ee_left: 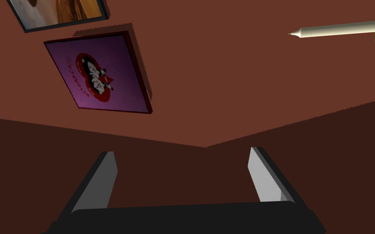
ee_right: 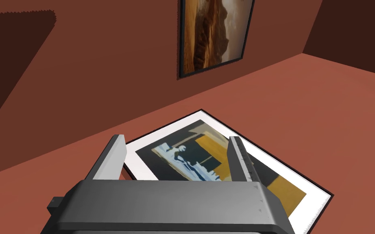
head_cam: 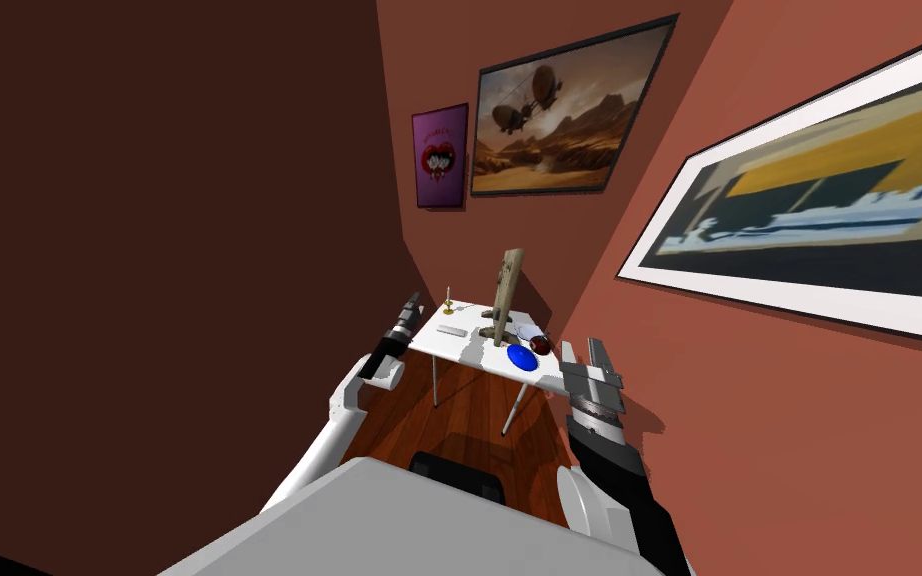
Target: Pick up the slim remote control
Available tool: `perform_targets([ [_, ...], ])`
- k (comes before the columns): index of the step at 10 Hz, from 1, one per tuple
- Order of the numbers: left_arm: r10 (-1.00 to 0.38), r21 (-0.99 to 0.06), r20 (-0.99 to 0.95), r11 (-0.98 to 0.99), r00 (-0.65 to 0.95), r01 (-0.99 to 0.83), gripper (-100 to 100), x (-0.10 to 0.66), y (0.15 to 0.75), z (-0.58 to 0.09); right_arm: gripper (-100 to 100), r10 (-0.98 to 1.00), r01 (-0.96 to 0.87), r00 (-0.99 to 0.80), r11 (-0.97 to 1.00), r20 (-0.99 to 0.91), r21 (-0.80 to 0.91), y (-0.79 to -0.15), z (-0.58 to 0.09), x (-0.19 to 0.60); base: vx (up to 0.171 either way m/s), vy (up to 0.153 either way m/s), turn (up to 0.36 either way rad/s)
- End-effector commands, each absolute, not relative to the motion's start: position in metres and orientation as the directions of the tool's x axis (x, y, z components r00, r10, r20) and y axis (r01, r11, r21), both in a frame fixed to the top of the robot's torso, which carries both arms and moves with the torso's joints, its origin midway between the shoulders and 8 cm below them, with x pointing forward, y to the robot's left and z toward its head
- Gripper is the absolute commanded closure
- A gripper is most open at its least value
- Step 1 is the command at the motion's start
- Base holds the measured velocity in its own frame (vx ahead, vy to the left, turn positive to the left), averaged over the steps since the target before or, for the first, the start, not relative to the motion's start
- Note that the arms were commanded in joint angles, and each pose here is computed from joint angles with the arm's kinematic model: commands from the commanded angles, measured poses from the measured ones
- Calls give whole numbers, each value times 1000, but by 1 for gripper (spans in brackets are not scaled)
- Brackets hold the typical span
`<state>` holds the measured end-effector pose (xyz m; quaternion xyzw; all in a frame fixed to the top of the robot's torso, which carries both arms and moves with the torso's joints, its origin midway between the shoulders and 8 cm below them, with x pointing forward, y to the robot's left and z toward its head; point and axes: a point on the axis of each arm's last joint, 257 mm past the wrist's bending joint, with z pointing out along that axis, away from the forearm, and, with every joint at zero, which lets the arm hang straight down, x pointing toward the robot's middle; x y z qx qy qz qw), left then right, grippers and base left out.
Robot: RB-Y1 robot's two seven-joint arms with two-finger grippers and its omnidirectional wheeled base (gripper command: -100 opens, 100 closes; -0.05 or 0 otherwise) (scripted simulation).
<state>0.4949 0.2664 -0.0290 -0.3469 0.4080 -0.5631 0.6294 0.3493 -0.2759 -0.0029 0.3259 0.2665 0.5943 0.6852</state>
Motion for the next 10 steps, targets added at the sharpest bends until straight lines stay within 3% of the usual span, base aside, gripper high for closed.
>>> perform_targets([
  [1,-992,-911,-119,121,29,394,-100,511,268,-32,0,988,-641,152,81,22,763,-276,-3,349,-34,38,-45],
  [10,-994,-976,-104,106,22,189,-100,569,277,-72,0,988,-641,151,81,22,763,-276,-3,349,-23,35,-38],
])
